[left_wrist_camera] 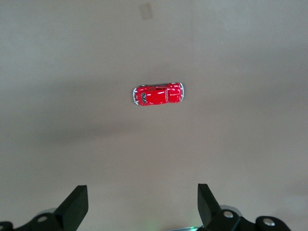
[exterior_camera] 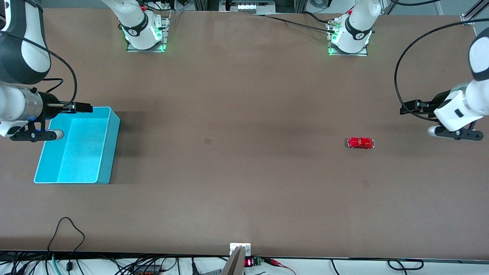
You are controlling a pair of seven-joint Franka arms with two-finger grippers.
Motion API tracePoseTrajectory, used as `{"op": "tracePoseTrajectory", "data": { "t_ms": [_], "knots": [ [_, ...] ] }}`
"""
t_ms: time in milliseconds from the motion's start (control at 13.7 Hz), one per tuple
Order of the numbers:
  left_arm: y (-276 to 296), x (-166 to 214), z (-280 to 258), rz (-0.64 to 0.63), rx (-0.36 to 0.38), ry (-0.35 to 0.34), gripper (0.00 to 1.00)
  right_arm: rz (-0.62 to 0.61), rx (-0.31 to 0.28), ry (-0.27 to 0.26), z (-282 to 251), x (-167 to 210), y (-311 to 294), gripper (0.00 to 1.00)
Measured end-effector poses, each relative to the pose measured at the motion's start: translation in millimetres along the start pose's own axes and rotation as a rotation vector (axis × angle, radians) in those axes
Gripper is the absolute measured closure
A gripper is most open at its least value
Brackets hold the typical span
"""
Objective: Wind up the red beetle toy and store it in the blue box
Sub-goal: 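Move the left gripper over the red toy car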
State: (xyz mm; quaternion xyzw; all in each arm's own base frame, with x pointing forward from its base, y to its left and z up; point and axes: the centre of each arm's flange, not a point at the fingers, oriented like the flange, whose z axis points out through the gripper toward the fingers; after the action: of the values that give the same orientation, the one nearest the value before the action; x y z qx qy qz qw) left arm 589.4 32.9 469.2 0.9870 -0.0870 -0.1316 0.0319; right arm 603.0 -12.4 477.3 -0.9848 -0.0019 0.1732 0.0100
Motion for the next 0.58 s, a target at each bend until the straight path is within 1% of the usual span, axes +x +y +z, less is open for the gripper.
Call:
{"op": "tracePoseTrajectory", "data": {
  "t_ms": [73,292,511,584],
  "knots": [
    [-0.7,4.5,6.3,0.066,-0.001,-0.003,0.00,0.000,0.000,0.000,-0.6,-0.6,0.2,0.00],
    [-5.3,19.8,38.5,0.297,0.025,0.061,0.00,-0.002,-0.001,-0.012,0.4,-1.9,-1.3,0.00],
    [-8.5,26.8,88.1,0.587,0.060,0.100,0.00,0.000,0.001,-0.063,5.4,-7.0,2.2,0.00],
    [-6.1,28.9,100.3,0.689,0.074,0.110,0.00,0.003,0.001,-0.073,6.4,-8.0,4.0,0.00]
  ]
}}
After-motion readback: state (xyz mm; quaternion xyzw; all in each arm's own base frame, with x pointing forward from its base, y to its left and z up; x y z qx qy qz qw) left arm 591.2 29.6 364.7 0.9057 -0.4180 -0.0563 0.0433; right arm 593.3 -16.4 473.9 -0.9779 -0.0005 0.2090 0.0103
